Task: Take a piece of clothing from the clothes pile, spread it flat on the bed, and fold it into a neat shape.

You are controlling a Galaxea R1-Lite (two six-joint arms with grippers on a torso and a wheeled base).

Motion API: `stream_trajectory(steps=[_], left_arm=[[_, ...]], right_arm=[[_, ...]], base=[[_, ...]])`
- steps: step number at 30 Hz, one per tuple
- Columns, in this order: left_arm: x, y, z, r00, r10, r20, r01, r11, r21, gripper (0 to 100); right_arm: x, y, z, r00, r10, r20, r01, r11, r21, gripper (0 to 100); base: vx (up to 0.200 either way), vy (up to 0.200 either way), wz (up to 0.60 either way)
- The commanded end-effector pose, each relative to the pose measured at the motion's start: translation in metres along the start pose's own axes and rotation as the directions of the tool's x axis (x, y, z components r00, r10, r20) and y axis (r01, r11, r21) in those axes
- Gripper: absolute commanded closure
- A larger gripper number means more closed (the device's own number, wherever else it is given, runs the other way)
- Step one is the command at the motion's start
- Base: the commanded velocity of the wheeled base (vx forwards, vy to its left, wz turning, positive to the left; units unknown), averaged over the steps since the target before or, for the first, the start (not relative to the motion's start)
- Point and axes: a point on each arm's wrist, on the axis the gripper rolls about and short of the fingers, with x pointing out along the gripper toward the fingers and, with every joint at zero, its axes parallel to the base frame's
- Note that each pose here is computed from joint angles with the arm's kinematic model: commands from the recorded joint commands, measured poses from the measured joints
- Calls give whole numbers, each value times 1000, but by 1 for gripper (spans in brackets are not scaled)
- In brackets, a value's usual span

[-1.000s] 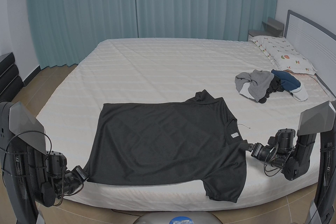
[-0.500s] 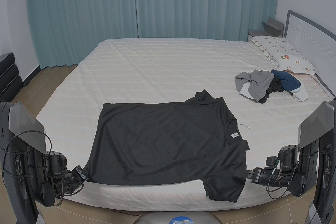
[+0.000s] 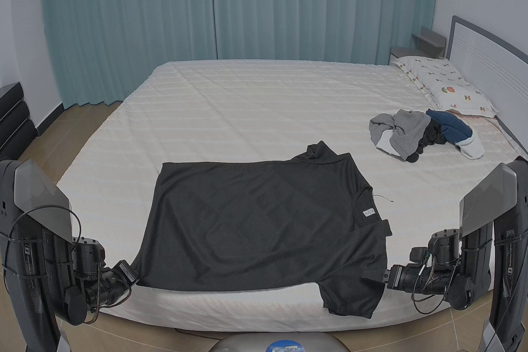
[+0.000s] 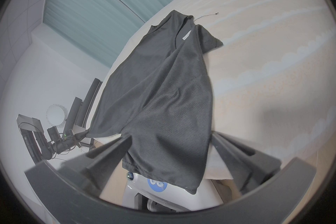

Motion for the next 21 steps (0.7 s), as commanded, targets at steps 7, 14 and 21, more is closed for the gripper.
stream_trajectory(steps=[7,14,21], left_arm=[[-3,0,0,1000,-4,4,4,1000,3,100],[-4,-1,0,1000,-6,11,6,1000,14,100],[-4,2,1,1000,18,24,-20,996,85,100]], right_arm=[[-11,-5,-2,997,-75,27,75,997,12,100],[-35,-11,-2,992,-123,37,123,992,16,100],[-50,-14,-4,985,-166,41,165,986,19,100]], base=[[0,0,0],[0,0,0],[0,0,0]])
